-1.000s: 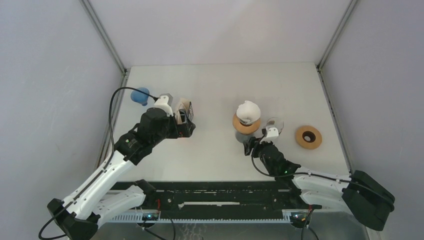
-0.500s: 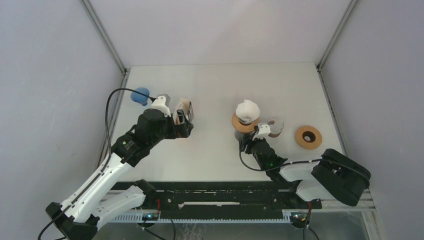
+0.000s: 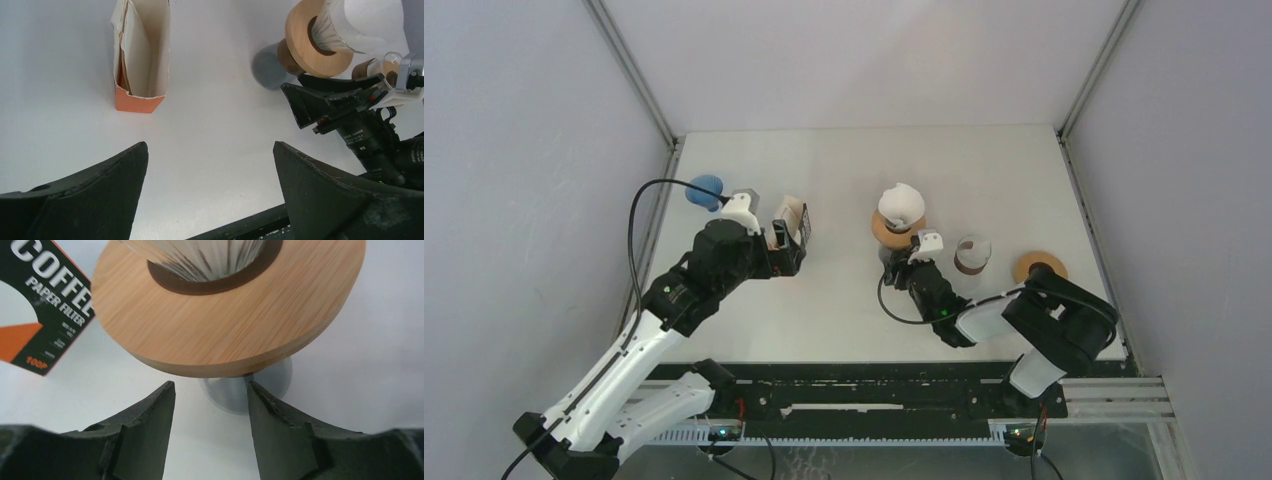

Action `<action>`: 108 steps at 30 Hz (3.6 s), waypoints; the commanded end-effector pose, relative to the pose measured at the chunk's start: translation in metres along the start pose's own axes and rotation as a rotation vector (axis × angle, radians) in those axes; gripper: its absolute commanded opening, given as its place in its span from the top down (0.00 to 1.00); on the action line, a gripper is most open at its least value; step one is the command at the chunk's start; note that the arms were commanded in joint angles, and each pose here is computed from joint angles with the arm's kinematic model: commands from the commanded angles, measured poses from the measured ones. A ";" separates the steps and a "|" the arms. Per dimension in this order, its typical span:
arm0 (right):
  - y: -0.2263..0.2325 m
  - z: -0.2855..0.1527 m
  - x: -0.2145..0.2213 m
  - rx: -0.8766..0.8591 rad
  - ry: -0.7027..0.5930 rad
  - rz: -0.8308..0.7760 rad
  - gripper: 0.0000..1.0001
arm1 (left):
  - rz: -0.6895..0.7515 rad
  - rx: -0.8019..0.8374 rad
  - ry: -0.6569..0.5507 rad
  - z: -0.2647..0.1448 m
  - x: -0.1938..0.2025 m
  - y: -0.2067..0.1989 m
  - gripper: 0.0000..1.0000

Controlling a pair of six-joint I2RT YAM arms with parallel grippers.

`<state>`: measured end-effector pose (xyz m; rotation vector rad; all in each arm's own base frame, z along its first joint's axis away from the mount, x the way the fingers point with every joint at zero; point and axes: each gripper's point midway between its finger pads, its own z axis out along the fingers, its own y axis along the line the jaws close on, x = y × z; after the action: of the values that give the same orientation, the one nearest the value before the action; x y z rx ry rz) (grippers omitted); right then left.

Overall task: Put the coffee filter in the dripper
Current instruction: Move the coffee server to the center of the board, then pick up the coffee filter from the corner of the board.

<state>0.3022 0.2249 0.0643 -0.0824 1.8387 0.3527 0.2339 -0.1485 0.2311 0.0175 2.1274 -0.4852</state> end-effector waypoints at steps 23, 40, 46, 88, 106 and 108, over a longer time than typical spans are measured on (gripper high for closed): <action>0.040 -0.021 -0.047 -0.049 0.071 0.017 0.25 | -0.016 -0.051 -0.062 -0.002 -0.006 0.020 0.00; -0.084 -0.103 -0.122 0.104 0.348 0.197 0.27 | -0.025 -0.034 -0.086 0.003 -0.013 0.017 0.00; -0.117 -0.092 -0.134 0.121 0.419 0.298 0.28 | -0.027 -0.025 -0.080 0.007 -0.014 0.014 0.00; -0.031 -0.106 -0.056 -0.061 0.783 0.255 0.51 | 0.008 0.012 -0.059 0.016 -0.016 0.007 0.00; -0.174 -0.126 -0.113 0.375 0.496 0.469 0.29 | 0.025 -0.046 -0.088 0.009 -0.007 0.029 0.00; -0.194 -0.127 -0.107 0.432 0.449 0.526 0.29 | 0.036 -0.063 -0.093 0.009 -0.005 0.034 0.00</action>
<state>0.2592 0.0209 0.1696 0.5416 2.4109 0.3555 0.2467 -0.1287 0.2206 -0.0132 2.0827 -0.4436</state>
